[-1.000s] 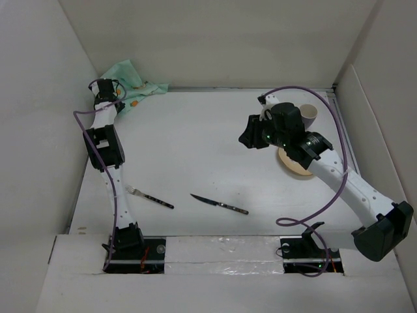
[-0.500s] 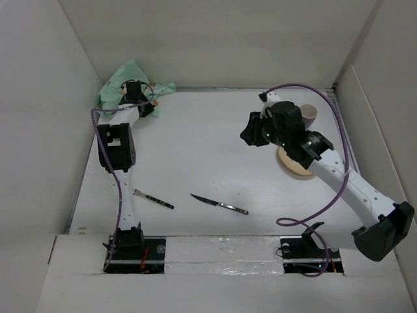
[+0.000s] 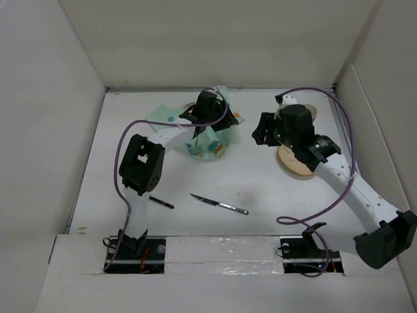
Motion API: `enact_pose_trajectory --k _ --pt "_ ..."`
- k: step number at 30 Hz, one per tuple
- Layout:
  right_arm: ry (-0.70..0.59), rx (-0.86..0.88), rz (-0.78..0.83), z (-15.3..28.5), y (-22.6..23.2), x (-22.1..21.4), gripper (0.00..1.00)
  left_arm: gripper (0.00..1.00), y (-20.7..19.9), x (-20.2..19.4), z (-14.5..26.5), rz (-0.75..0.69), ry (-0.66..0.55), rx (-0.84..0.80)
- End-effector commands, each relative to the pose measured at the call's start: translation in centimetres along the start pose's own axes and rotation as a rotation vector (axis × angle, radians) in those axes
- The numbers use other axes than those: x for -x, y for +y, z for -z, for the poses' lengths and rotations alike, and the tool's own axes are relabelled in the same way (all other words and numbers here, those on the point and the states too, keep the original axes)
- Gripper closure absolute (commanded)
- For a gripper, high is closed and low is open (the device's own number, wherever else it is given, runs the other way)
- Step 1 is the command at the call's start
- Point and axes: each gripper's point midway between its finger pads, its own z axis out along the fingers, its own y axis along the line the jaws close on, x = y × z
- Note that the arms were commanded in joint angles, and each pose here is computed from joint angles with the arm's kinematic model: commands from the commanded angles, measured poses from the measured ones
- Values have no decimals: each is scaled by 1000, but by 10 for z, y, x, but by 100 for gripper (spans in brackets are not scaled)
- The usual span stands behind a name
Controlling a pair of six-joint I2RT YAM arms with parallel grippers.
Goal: Set the dinner table for one person
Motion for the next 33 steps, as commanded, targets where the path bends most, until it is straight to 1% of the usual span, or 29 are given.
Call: enact_pose_trajectory --k 1,2,3,4,5,6,7,8,9,10,11,12,13,14,15,16,17,18,20,21,22,24,25,28,30,31,33 --pt "-19 -81 -53 -9 -21 -5 42 55 -17 11 29 -37 -35 -14" --pt "-14 -85 -66 -11 -22 -8 51 50 -13 9 42 -49 -44 16" --pt "7 -106 -83 -17 -30 -18 82 49 -11 13 49 -69 -63 36" --pt "-1 -104 -108 -22 -33 -18 92 50 -5 14 58 -114 -69 71" --pt "7 -108 -115 -27 -35 -23 100 52 -3 23 74 -136 -123 109" --pt "38 -131 -130 -37 -44 -36 100 54 1 26 81 -157 -141 133" --pt "30 -137 -152 -45 -50 -35 100 58 0 31 93 -196 -169 146" --pt "34 -146 -164 -51 -54 -36 100 61 11 31 96 -211 -179 190" --pt "75 -163 -173 -66 -58 -48 100 62 13 29 98 -228 -168 200" --pt "60 -176 -203 -73 -64 -39 100 62 20 28 100 -252 -174 249" --pt "79 -176 -212 -81 -64 -42 99 61 30 32 100 -293 -180 298" --pt "89 -183 -225 -89 -68 -42 85 60 37 31 99 -317 -171 326" --pt "108 -189 -237 -105 -69 -45 78 58 49 25 93 -342 -133 363" --pt "113 -194 -252 -113 -72 -43 72 57 52 29 93 -393 -123 388" --pt "123 -195 -268 -119 -74 -44 65 57 58 23 89 -426 -95 412" --pt "151 -183 -286 -130 -72 -51 62 56 71 14 84 -456 -44 443" --pt "144 -183 -298 -134 -75 -47 59 55 74 13 83 -512 -16 450" --pt "143 -184 -307 -137 -75 -48 54 55 77 7 80 -550 11 453" --pt "136 -183 -330 -143 -75 -50 49 53 79 -4 73 -641 49 466" --pt "144 -146 -354 -147 -68 -52 43 51 78 -9 69 -748 58 496" --pt "144 -145 -355 -147 -68 -52 43 51 78 -9 69 -750 58 496" --pt "152 -166 -372 -153 -75 -56 39 49 77 -11 65 -796 69 492" --pt "150 -195 -395 -156 -84 -57 38 45 79 -13 61 -796 82 491" --pt "161 -271 -437 -167 -104 -61 36 39 83 -14 56 -855 100 513" --pt "176 -321 -450 -175 -116 -60 36 38 79 -13 53 -871 93 514" --pt "172 -353 -459 -177 -125 -58 36 38 85 -11 52 -886 95 542" --pt "175 -386 -462 -182 -130 -57 36 38 82 -13 51 -910 99 545"
